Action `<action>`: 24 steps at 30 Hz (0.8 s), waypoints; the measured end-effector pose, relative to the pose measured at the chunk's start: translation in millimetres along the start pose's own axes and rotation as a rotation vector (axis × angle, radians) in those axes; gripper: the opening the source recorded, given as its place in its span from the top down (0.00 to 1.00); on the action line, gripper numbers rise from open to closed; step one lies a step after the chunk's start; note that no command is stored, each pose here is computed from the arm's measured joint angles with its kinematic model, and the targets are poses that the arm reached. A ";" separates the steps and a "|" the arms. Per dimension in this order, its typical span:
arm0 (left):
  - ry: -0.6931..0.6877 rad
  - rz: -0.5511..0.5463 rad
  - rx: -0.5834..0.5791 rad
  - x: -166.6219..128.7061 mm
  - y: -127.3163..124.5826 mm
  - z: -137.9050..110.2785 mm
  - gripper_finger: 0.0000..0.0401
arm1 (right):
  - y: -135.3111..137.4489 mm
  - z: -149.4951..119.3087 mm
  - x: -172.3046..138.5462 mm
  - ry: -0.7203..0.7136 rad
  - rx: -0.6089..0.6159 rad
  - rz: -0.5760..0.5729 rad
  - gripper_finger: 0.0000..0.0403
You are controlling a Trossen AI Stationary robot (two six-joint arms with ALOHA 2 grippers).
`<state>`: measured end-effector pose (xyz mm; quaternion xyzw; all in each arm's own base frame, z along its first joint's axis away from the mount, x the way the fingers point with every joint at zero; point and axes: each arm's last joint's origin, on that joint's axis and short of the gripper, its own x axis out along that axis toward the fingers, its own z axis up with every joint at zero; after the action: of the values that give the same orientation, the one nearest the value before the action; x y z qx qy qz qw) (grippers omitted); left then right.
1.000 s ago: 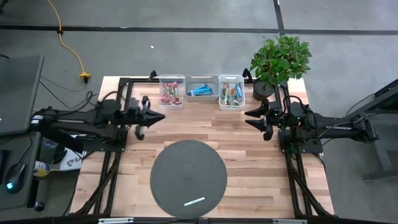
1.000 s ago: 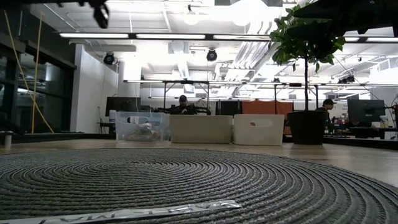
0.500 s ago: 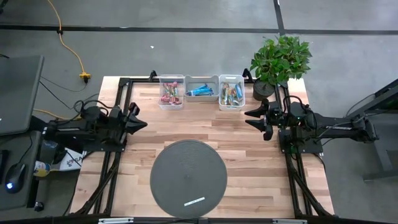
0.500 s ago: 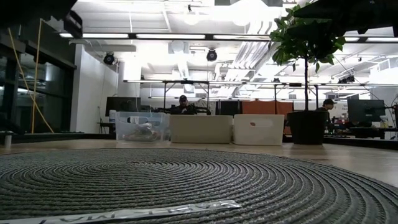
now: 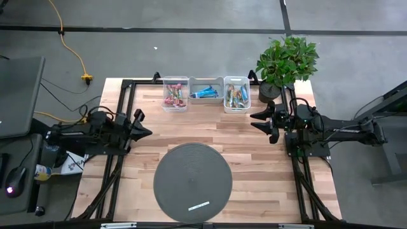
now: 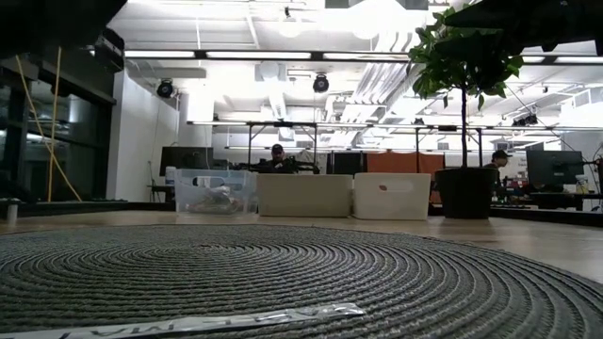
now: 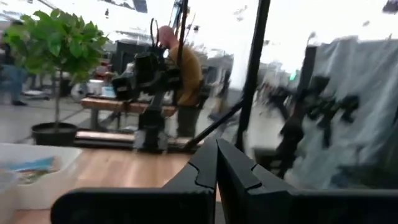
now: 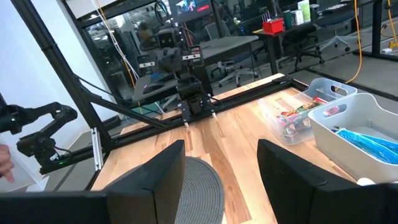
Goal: Pick and place Granola Bars by type
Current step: Return to Home Position
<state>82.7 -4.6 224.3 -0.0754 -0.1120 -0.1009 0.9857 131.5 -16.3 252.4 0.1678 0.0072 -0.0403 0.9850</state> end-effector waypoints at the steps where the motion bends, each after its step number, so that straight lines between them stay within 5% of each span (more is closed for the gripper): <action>1: 0.022 0.012 0.028 -0.1 0.6 -2.2 1.00 | 0.0 0.0 0.0 0.000 0.001 0.000 0.54; 11: 0.254 0.149 -0.017 -3.7 7.0 -25.7 1.00 | 0.0 0.0 0.0 0.000 0.000 0.000 0.54; 24: 0.421 0.182 -0.055 -9.6 8.7 -41.2 1.00 | 0.0 0.0 0.0 0.000 0.000 0.000 0.54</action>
<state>83.8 -1.5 181.2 -0.0893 0.1064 -0.0279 0.9899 131.5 -16.3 252.4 0.1679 0.0071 -0.0402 0.9850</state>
